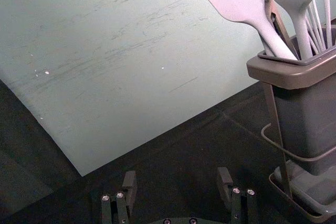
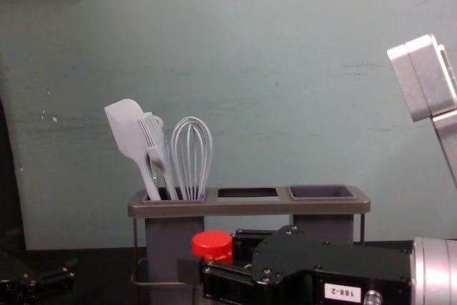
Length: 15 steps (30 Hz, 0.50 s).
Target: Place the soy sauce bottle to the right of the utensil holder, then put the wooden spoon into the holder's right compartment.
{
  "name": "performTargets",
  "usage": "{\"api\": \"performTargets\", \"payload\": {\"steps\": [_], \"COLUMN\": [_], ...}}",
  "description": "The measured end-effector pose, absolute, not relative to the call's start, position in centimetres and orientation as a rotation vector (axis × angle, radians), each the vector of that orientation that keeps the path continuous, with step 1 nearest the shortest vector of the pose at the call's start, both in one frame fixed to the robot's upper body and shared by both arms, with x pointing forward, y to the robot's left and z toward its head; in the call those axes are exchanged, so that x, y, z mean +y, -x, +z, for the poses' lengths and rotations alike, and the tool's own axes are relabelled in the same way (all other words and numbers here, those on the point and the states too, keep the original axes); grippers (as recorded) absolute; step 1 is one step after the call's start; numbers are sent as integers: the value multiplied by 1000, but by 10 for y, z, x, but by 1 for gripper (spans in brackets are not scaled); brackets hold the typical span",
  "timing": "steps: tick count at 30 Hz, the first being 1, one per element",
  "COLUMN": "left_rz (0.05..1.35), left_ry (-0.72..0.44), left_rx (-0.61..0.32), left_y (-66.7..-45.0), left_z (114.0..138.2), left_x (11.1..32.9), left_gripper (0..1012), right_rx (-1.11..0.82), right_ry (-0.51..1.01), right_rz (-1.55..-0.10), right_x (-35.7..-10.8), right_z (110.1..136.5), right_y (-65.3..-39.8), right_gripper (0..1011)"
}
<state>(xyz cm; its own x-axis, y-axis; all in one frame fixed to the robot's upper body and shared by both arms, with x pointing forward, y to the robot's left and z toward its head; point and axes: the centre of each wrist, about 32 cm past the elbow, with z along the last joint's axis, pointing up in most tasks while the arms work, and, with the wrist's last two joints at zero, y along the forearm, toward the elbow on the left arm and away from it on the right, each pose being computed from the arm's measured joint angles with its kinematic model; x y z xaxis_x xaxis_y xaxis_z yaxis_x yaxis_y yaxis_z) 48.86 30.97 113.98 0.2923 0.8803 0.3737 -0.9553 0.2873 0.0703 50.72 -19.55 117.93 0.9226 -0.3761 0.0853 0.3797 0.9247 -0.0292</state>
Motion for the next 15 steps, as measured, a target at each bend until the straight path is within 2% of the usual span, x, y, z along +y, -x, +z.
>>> {"api": "performTargets", "payload": {"steps": [15], "left_rz": [1248], "left_ry": [-304], "left_rx": [-285], "left_y": [-489], "left_z": [1140], "left_x": [310], "left_gripper": [1005], "right_rx": [-103], "right_ry": [37], "right_rz": [-372], "right_x": [-196], "right_z": [1186], "right_y": [-503], "right_gripper": [383]}}
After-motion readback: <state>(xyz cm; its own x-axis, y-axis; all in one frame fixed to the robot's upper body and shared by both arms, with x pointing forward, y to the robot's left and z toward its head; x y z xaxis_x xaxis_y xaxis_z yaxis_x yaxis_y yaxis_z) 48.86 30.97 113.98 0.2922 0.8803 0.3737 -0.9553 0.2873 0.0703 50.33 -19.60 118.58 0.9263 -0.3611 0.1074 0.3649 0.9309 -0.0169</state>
